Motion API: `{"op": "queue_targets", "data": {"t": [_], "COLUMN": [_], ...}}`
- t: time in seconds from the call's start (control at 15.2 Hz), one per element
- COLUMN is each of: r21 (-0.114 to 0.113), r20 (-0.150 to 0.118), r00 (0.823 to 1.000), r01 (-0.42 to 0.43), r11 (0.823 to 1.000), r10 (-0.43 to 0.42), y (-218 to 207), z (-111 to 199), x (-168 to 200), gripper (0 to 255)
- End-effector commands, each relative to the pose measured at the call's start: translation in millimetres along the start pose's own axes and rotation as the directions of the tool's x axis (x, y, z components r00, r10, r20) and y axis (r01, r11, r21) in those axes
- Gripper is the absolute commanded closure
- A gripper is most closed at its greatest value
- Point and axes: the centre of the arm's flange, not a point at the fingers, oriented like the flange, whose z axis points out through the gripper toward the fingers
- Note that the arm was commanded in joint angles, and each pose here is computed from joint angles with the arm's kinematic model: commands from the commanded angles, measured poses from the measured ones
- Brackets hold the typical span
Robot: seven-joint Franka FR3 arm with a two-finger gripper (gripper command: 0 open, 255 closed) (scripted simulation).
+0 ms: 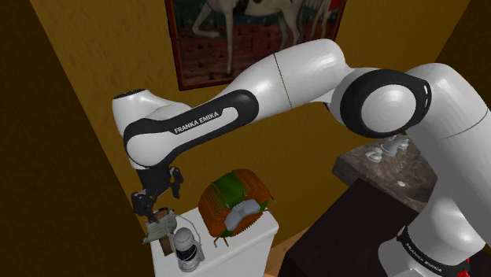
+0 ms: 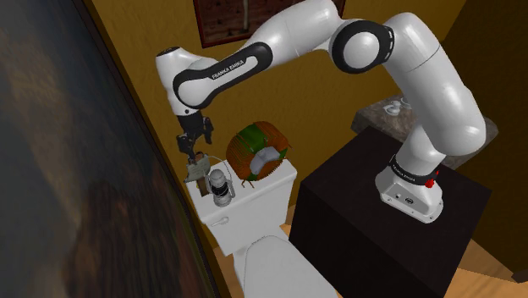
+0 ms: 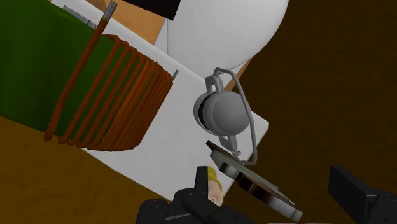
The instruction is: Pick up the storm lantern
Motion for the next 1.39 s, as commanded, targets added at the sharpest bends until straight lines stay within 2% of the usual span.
{"op": "queue_targets", "data": {"t": [0.0, 0.33, 0.46, 0.53, 1.12, 1.32], "r21": [-0.001, -0.001, -0.001, -0.001, -0.001, -0.001], "r20": [0.000, 0.000, 0.000, 0.000, 0.000, 0.000], "r00": [1.000, 1.000, 1.000, 1.000, 1.000, 1.000], "r01": [0.001, 0.001, 0.001, 0.001, 0.001, 0.001], "r11": [1.000, 1.000, 1.000, 1.000, 1.000, 1.000], "r10": [-0.001, -0.001, -0.001, -0.001, -0.001, -0.001], "y": [-0.8, 2.3, 2.3, 2.4, 2.3, 0.6], "z": [9.7, 38.6, 38.6, 38.4, 38.6, 23.0], "x": [3.8, 8.3, 8.3, 8.7, 8.3, 5.8], "gripper": [0, 0, 0, 255, 255, 255]}}
